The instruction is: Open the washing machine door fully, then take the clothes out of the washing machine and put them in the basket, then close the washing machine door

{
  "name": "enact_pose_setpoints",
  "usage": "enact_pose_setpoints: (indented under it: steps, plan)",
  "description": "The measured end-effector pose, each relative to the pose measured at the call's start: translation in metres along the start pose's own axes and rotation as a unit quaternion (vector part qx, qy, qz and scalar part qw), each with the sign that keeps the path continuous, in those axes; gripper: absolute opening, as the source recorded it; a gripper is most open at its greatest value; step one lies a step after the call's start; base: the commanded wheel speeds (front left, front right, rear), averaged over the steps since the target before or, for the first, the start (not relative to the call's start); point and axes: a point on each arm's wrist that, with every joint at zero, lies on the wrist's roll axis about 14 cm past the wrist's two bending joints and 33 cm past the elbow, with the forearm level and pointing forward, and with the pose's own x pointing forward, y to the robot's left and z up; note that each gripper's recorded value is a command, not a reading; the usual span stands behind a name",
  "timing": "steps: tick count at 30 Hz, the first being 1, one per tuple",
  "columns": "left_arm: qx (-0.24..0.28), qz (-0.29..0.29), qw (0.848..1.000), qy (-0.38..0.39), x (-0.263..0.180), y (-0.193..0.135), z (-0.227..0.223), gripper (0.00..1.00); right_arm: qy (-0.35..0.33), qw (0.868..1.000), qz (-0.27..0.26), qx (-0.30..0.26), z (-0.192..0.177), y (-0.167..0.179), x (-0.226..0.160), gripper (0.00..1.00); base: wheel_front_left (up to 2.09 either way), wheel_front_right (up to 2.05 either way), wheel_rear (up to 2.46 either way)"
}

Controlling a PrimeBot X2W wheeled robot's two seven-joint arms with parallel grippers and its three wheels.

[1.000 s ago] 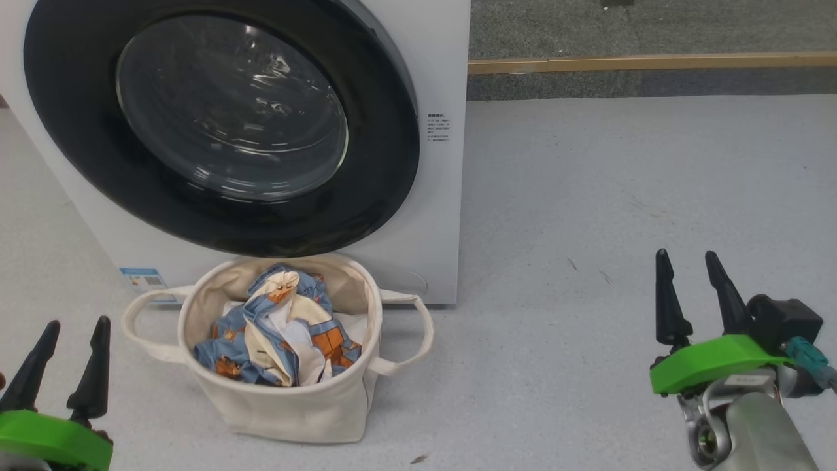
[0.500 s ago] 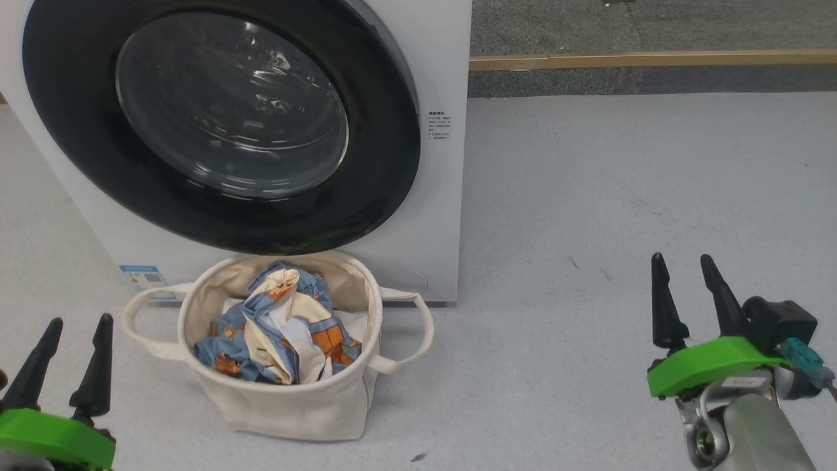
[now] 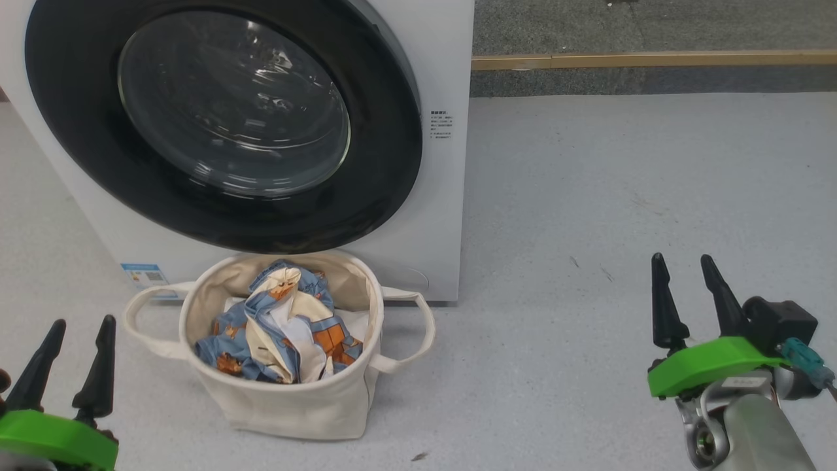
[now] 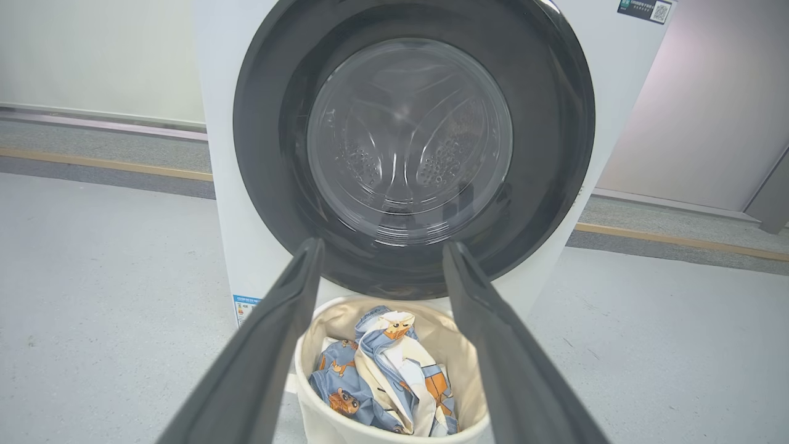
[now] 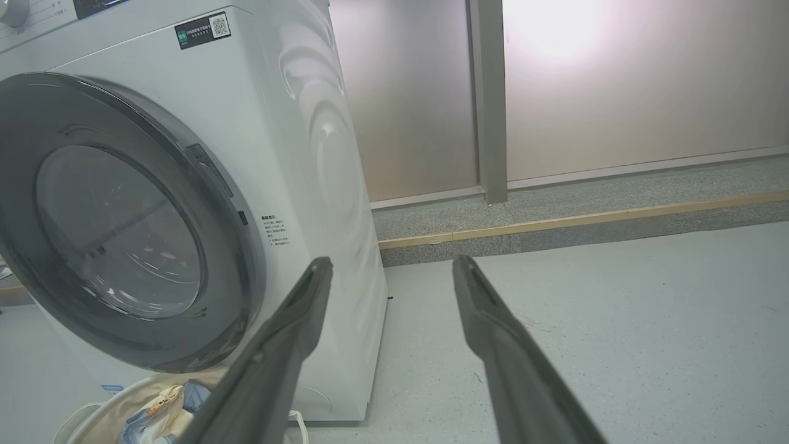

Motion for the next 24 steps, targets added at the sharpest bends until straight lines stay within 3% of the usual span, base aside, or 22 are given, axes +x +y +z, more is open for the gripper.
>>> enact_pose_setpoints:
  steps: [14,15,21,24]
  plan:
    - [-0.002,0.004,1.0,0.0,0.0,0.002,-0.001,1.0,0.003,1.0,0.0,0.0,-0.002,0.0,0.001,1.0,0.0,0.0,0.0]
    - [-0.004,0.005,1.0,0.005,-0.001,0.002,-0.004,0.0,0.008,1.0,-0.001,0.001,-0.006,0.0,0.0,0.0,0.0,0.0,0.0]
    - [-0.046,0.013,0.995,0.085,-0.029,-0.017,-0.07,0.0,0.103,0.994,-0.022,0.012,-0.067,-0.009,-0.038,0.0,0.0,0.0,0.0]
    - [-0.063,0.019,0.993,0.099,-0.036,-0.018,-0.08,0.0,0.121,0.992,-0.031,0.028,-0.077,-0.011,-0.047,0.0,0.0,0.0,0.0]
